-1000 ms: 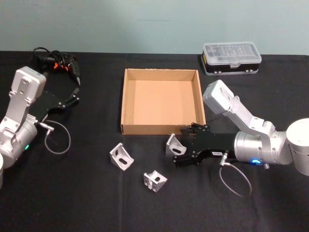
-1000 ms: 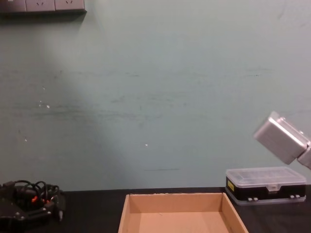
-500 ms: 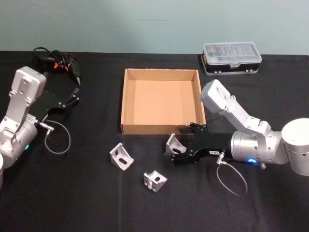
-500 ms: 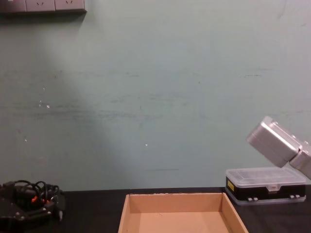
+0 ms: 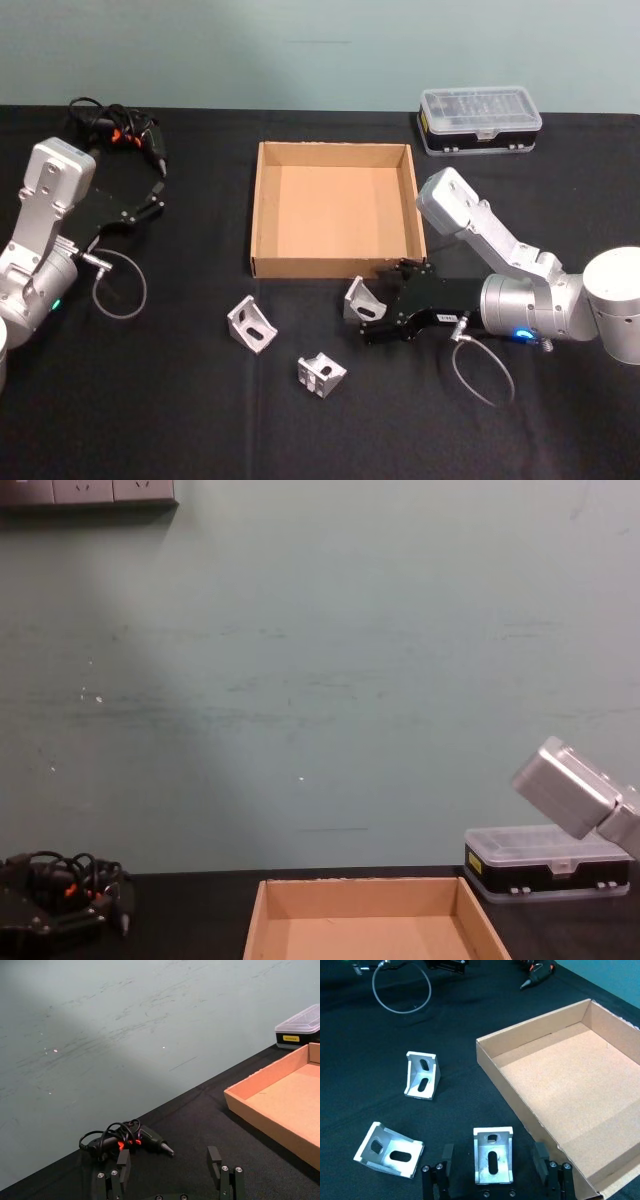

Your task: Use one hand to pick up the angle iron from the table and place it into the box.

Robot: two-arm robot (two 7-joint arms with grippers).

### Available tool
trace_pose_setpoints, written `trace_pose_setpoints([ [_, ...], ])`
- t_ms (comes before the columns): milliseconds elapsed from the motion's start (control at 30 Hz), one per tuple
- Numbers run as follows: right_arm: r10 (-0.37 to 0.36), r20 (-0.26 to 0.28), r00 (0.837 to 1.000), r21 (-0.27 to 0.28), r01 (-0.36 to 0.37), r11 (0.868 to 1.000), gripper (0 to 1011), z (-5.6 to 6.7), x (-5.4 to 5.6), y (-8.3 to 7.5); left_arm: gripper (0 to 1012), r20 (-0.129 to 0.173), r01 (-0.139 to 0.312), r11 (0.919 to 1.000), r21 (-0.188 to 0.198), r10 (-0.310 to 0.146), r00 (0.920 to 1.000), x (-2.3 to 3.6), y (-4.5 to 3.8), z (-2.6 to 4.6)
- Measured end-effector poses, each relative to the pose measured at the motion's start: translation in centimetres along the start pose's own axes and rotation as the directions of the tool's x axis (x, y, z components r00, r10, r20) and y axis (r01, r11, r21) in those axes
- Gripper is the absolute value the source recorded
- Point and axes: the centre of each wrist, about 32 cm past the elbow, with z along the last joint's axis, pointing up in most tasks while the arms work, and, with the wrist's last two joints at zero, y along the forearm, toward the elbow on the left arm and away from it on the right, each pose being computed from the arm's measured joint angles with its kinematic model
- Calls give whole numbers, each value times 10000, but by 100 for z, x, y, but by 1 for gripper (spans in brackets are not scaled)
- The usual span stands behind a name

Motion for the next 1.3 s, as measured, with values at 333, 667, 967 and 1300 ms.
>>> trace_pose_setpoints([
  [333,65,-180,9998,-64,-66,10000,1003,-44,6,45,1000,0,0,10000,0,0,10000,0,0,0],
  [667,88,-299,9995,14,-87,10000,1003,-60,5,74,1000,-1,0,10000,-1,0,10000,0,0,0],
  [967,-155,-285,9995,138,159,9998,885,-68,0,69,1000,-1,0,10000,0,0,10000,0,0,0],
  [1300,-256,-254,9994,121,259,9996,582,-63,-5,58,1000,0,1,10000,-1,-1,10000,0,0,0],
])
